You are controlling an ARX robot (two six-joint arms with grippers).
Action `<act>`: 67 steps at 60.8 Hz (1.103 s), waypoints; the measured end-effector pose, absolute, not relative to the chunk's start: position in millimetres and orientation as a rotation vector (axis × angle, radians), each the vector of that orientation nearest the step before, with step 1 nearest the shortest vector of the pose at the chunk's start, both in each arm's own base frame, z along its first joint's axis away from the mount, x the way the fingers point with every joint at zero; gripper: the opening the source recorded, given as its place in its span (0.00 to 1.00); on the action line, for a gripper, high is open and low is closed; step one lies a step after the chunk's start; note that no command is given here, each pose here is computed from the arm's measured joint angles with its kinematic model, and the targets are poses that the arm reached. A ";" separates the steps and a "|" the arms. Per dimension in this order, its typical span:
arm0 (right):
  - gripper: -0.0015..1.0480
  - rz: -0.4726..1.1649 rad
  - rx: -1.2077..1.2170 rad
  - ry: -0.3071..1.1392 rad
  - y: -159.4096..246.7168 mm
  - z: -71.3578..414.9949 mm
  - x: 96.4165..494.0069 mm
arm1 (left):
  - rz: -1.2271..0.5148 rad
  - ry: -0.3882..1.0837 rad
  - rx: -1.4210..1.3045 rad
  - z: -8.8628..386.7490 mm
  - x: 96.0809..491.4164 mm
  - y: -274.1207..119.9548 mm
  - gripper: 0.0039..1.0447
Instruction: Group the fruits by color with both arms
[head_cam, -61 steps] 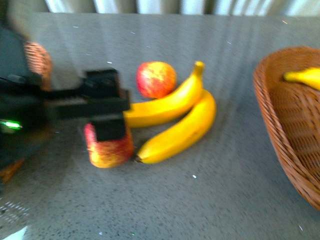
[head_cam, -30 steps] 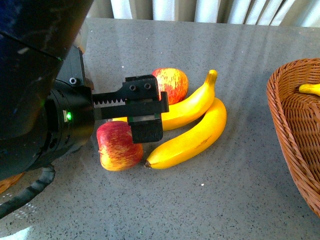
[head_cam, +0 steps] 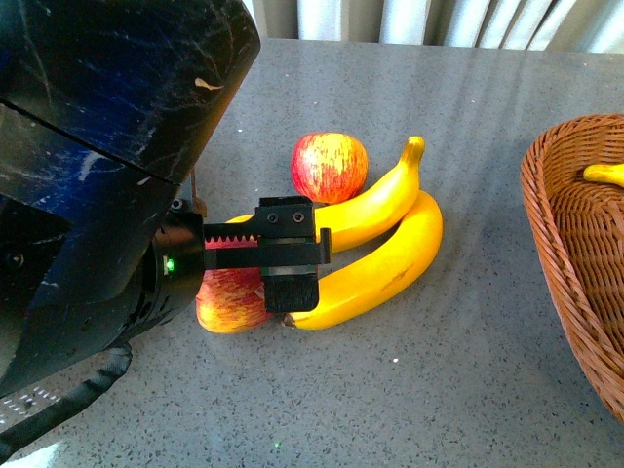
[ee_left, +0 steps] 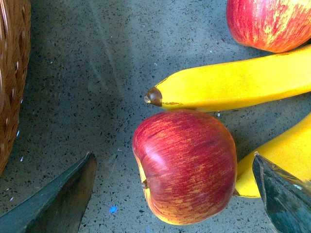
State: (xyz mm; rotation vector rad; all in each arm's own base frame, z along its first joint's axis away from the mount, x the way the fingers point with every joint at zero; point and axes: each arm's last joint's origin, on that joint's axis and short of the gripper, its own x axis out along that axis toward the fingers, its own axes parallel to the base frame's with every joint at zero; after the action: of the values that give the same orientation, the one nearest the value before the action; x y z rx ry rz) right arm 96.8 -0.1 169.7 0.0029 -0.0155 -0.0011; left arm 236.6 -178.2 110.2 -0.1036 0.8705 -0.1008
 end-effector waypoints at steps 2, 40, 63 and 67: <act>0.91 -0.001 0.002 -0.015 -0.1 169.7 96.8 | -0.101 0.871 -0.103 109.7 236.8 -178.4 0.91; 0.91 -0.001 0.002 -0.015 -0.1 169.7 96.8 | -0.105 0.920 -0.073 90.4 240.7 -186.9 0.87; 0.91 -0.001 0.002 -0.015 -0.1 169.7 96.8 | -0.110 0.905 -0.121 101.9 239.5 -184.7 0.53; 0.91 -0.001 0.002 -0.015 -0.1 169.7 96.8 | -0.111 0.883 -0.137 111.0 239.0 -182.1 0.52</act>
State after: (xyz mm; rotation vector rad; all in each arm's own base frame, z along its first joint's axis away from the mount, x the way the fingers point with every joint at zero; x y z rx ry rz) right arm 96.8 -0.1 169.7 0.0025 -0.0155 -0.0011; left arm 239.0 -182.1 111.0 -0.1365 0.8827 -0.1113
